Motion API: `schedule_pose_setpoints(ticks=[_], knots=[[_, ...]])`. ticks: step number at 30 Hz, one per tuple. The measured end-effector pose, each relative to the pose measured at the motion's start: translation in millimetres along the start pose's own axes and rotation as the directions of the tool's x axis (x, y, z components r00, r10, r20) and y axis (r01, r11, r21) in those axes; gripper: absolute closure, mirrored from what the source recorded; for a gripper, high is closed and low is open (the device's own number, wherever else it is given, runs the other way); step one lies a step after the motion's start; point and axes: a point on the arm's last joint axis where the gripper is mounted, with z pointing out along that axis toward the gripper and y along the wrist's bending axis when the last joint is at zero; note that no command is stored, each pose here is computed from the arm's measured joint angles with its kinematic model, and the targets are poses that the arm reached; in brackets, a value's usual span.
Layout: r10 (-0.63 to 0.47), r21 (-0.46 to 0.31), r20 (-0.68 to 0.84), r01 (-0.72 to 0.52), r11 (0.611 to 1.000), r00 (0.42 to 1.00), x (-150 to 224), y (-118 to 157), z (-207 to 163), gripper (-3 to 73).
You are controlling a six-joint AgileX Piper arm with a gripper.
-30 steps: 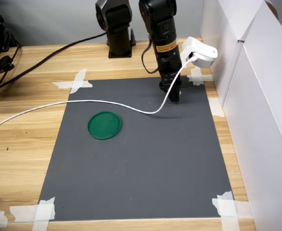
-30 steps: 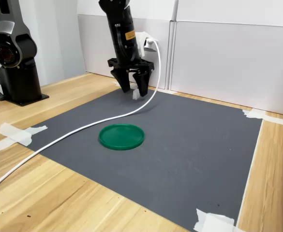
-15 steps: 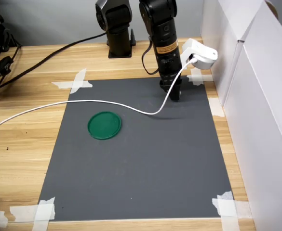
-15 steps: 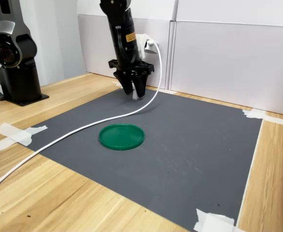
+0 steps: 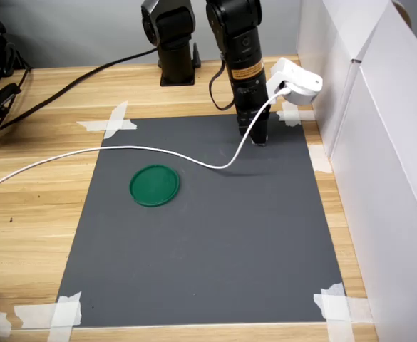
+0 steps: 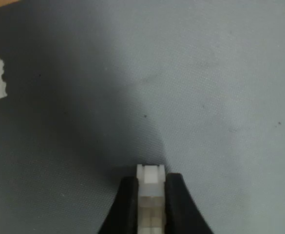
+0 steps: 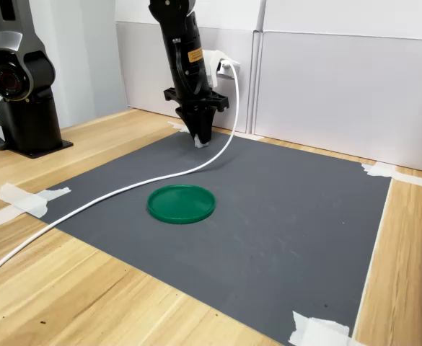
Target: Grasp a white terminal and put it in the green lid.
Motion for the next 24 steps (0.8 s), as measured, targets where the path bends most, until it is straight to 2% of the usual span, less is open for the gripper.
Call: schedule_pose_setpoints(ticks=[6,10,15,24], knots=[[0.002,0.036,-0.001,-0.002,0.999,1.000,1,-2,-8,60.5],[-0.016,0.077,0.018,0.015,0.997,1.000,0,-1,-25,60.5],[-0.001,0.074,0.042,-0.002,0.997,0.999,-4,-2,-54,60.5],[0.122,0.153,0.100,-0.136,0.979,0.987,5,-43,-121,60.5]])
